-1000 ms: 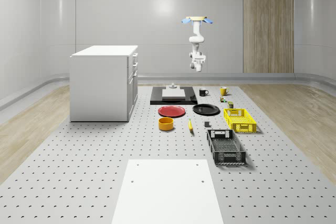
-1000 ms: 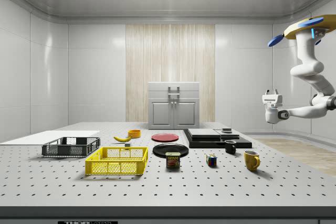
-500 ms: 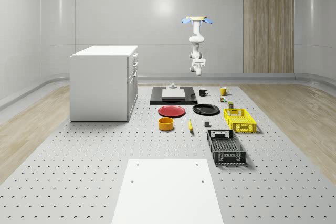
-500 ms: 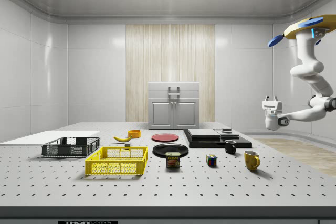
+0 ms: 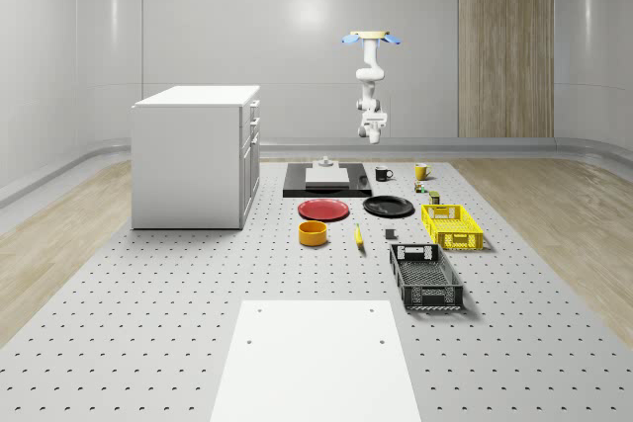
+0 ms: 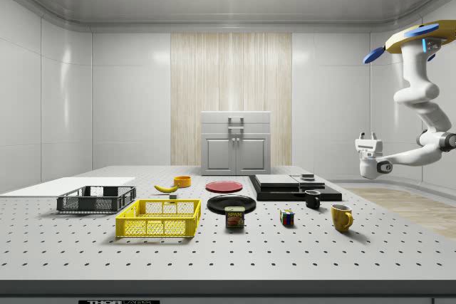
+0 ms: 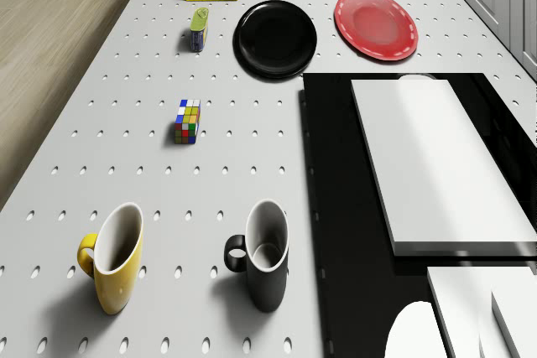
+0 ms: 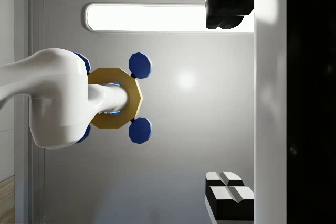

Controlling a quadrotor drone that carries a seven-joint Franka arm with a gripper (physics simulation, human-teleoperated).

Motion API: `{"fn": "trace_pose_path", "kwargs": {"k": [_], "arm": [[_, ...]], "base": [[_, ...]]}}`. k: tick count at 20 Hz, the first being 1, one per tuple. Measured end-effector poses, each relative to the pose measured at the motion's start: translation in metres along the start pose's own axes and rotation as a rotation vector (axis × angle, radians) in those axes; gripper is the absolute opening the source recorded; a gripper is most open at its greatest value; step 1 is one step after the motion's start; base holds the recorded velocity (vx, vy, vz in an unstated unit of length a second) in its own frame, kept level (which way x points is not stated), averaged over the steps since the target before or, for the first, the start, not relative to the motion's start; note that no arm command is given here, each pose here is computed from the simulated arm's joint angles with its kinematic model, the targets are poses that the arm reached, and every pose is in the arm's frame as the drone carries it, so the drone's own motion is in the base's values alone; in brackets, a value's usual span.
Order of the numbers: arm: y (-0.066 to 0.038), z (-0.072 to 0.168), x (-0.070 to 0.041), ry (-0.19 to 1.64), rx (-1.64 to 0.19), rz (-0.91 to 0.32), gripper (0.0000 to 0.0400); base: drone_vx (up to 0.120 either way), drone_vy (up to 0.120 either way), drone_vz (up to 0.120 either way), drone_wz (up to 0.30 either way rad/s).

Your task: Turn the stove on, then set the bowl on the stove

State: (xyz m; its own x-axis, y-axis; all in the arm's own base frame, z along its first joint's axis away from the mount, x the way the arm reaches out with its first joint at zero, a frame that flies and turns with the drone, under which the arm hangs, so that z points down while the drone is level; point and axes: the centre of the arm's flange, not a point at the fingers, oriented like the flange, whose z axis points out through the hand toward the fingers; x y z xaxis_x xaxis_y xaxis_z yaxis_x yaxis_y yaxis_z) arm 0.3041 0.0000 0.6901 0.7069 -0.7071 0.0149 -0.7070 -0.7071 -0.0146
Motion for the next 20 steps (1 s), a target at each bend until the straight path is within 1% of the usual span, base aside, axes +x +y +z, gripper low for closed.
{"fn": "trace_pose_path", "kwargs": {"k": [12,20], "arm": [[0.0004,-0.0012,-0.0006,0.007,0.005,0.0,0.04],[0.0005,-0.0013,-0.0014,0.015,0.007,0.0,0.04]], "base": [[0.12,-0.12,0.0,0.0],[0.005,-0.12,0.0,0.0]]}}
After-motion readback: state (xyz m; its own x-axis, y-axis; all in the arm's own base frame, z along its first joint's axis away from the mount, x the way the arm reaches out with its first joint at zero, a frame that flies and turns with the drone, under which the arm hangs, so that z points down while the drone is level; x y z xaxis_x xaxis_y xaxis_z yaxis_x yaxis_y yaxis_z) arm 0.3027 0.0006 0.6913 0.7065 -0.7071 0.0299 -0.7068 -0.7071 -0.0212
